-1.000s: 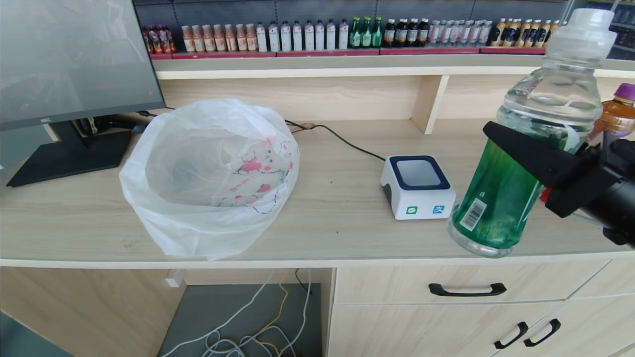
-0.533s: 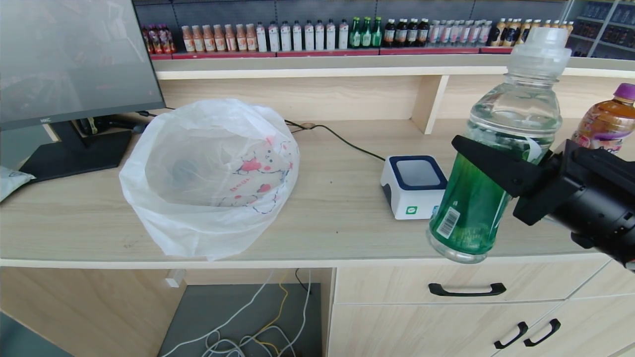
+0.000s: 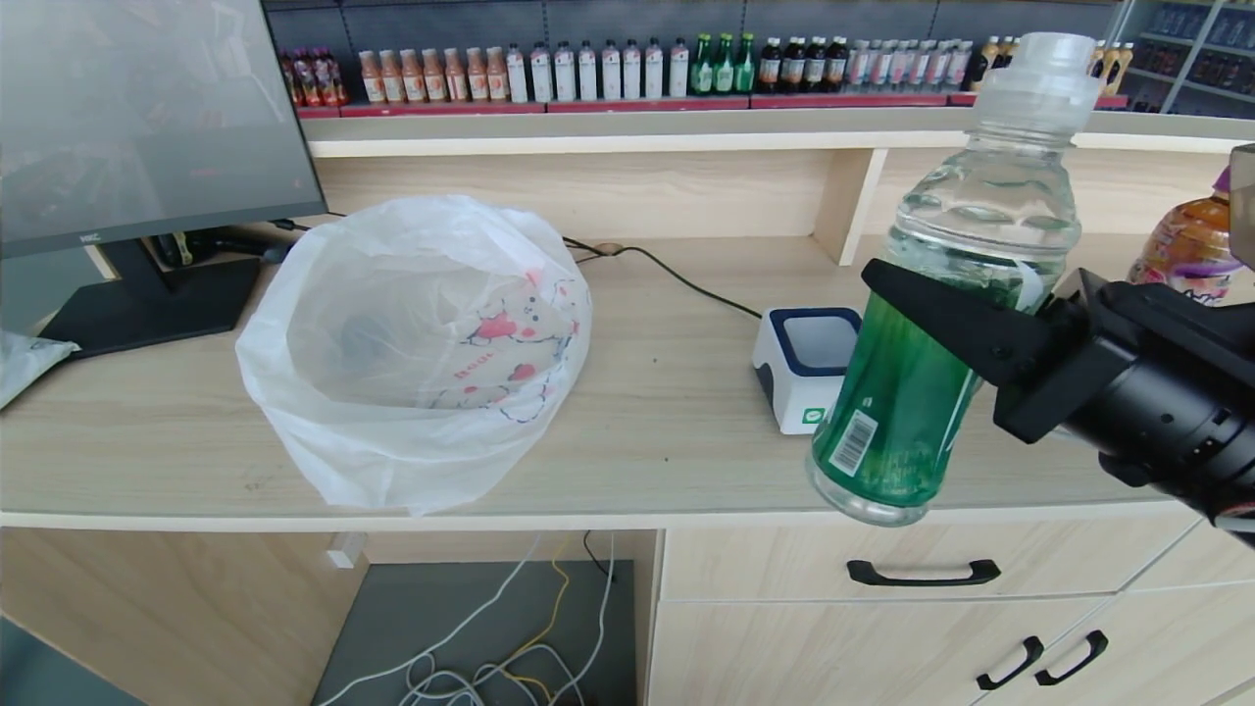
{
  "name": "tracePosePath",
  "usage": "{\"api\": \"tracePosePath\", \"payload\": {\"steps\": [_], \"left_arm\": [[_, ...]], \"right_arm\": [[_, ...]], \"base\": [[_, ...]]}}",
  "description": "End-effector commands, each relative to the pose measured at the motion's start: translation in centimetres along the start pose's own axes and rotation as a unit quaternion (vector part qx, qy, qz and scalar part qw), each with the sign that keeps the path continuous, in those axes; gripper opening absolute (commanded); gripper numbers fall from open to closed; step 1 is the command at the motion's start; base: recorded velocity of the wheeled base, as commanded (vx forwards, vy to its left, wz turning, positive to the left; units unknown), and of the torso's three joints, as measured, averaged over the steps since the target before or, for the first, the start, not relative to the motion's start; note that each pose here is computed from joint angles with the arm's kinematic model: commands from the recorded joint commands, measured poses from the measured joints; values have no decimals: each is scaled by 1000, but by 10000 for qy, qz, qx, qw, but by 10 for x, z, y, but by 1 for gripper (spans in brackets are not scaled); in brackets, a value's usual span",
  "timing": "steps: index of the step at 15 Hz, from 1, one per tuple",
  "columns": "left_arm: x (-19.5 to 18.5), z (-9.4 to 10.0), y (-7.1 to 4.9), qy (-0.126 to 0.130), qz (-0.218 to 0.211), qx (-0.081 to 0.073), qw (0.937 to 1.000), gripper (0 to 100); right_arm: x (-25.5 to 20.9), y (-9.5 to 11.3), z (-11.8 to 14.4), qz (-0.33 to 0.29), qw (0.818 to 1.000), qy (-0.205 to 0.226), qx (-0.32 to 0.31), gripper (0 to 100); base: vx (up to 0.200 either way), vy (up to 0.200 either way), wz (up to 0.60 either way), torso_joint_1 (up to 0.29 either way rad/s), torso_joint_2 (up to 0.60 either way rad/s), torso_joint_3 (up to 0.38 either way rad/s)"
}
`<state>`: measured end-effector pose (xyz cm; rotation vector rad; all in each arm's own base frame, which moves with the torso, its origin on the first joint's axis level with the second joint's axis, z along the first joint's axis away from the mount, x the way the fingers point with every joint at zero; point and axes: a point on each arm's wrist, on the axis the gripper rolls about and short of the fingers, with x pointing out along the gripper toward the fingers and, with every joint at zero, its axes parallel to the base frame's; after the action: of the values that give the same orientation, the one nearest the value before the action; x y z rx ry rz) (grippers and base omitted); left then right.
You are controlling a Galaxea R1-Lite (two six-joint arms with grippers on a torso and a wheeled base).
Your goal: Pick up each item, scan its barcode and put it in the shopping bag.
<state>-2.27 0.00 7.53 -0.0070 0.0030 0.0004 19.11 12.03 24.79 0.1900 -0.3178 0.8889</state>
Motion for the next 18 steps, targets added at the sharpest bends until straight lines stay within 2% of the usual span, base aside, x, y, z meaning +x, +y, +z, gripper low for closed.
{"api": "tracePosePath", "payload": {"steps": [1,4,6,7,9,11,13,15,18], "left_arm": [[0,0,0,0,-2,-3,10000,100],[0,0,0,0,6,-3,10000,100],[0,0,0,0,6,-3,10000,100],[0,0,0,-7,-2,-3,10000,100],[0,0,0,-7,5,-3,10000,100],[0,0,0,0,6,-3,10000,100],[0,0,0,0,-2,-3,10000,100],[0,0,0,0,6,4,10000,100],[0,0,0,0,6,-3,10000,100]], "right_arm": [[14,4,-11,194,9992,72,339,0],[44,5,-25,547,9921,-500,1015,0],[45,18,-25,909,9803,-604,1646,0],[45,19,-23,961,9764,-613,1835,0],[44,23,-1,1241,9612,-873,2305,0],[47,33,9,1494,9526,-1002,2455,0],[46,52,11,1812,9435,-962,2603,0],[39,74,24,2218,9299,-1054,2739,0],[28,80,42,2414,9195,-1265,2834,0]], "base": [[0,0,0,0,0,0],[0,0,0,0,0,0],[0,0,0,0,0,0],[0,0,0,0,0,0],[0,0,0,0,0,0],[0,0,0,0,0,0],[0,0,0,0,0,0],[0,0,0,0,0,0],[0,0,0,0,0,0]]}}
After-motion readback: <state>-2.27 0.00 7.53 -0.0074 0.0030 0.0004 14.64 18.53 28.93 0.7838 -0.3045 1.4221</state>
